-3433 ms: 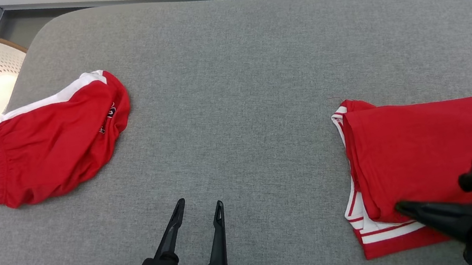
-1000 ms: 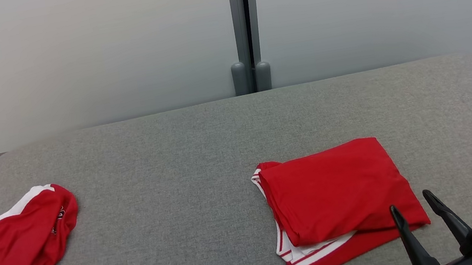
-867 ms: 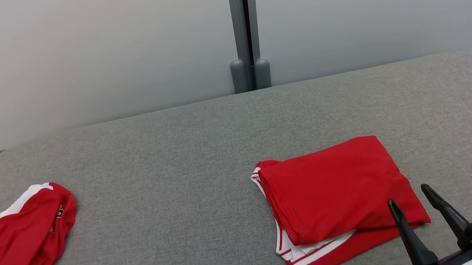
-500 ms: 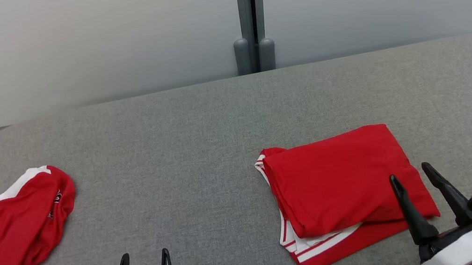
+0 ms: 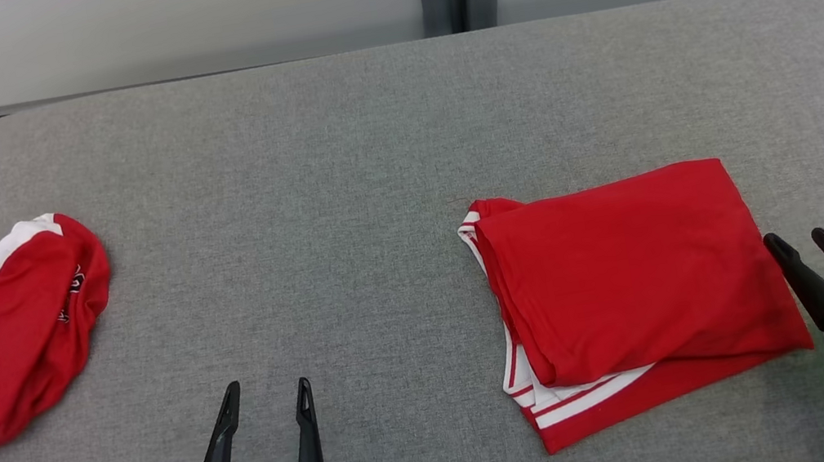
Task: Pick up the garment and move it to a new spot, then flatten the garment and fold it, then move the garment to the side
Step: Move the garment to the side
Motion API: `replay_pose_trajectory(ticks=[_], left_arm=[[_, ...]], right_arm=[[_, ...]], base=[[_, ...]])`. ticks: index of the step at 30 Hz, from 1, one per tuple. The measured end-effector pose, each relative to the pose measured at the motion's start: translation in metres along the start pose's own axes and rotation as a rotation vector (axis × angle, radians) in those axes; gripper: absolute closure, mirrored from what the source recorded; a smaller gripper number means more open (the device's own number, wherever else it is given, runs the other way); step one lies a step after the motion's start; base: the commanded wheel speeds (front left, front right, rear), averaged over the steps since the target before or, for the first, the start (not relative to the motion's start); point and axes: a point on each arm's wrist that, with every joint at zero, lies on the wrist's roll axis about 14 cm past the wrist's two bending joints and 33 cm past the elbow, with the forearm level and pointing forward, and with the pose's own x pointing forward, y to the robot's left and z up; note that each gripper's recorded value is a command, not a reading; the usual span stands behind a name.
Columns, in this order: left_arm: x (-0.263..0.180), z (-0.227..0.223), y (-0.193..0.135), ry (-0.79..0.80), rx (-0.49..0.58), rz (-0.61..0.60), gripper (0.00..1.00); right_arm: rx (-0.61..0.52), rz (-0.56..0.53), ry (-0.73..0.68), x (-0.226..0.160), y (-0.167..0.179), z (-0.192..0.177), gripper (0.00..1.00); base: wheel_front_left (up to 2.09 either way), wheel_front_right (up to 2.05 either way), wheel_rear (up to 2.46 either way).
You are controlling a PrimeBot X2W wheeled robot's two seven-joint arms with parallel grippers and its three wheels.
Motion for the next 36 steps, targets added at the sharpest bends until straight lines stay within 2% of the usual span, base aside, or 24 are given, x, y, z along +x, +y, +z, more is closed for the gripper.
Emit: replay_pose_trajectory(ticks=[4,14,15,16,17,18,20,21,22,28,30,32,36], left_arm=[[0.005,-0.005,0.000,0.016,0.000,-0.001,0.00],[0.013,-0.011,-0.004,0.030,0.010,-0.019,0.00],[0.014,-0.011,-0.004,0.031,0.011,-0.020,0.00],[0.015,-0.011,-0.004,0.031,0.012,-0.019,0.00],[0.016,-0.011,-0.004,0.030,0.013,-0.020,0.00],[0.017,-0.011,-0.003,0.029,0.015,-0.020,0.00],[0.018,-0.012,-0.002,0.033,0.015,-0.017,0.00],[0.018,-0.013,-0.002,0.037,0.015,-0.015,0.00],[0.018,-0.015,-0.002,0.040,0.015,-0.014,0.00],[0.022,-0.019,-0.001,0.053,0.016,-0.013,0.00],[0.028,-0.023,-0.004,0.059,0.022,-0.031,0.00],[0.031,-0.023,-0.005,0.059,0.026,-0.036,0.00],[0.048,-0.024,-0.010,0.048,0.034,-0.063,0.00]], right_arm=[[0.062,0.008,0.104,0.003,-0.005,-0.014,0.00],[0.072,0.008,0.173,0.011,-0.011,-0.031,0.01],[0.069,0.010,0.180,0.012,-0.010,-0.032,0.08],[0.070,0.012,0.188,0.013,-0.010,-0.033,0.11],[0.075,0.014,0.198,0.014,-0.010,-0.036,0.21],[0.083,0.015,0.206,0.016,-0.009,-0.038,0.40],[0.088,0.022,0.233,0.017,-0.008,-0.044,0.69],[0.086,0.027,0.240,0.019,-0.007,-0.044,0.69],[0.077,0.033,0.242,0.020,-0.006,-0.044,1.00],[-0.005,0.040,0.190,0.030,-0.013,-0.028,1.00],[-0.089,0.018,0.147,0.040,-0.028,-0.008,1.00],[-0.119,0.008,0.142,0.043,-0.035,-0.002,1.00],[-0.209,-0.043,0.081,0.061,-0.060,0.034,1.00]], base=[[0.00,0.00,0.00],[0.00,0.00,0.00],[0.00,0.00,0.00],[0.00,0.00,0.00],[0.00,0.00,0.00],[0.00,0.00,0.00],[0.00,0.00,0.00],[0.00,0.00,0.00],[0.00,0.00,0.00],[0.00,0.00,0.00],[0.00,0.00,0.00],[0.00,0.00,0.00],[0.00,0.00,0.00]])
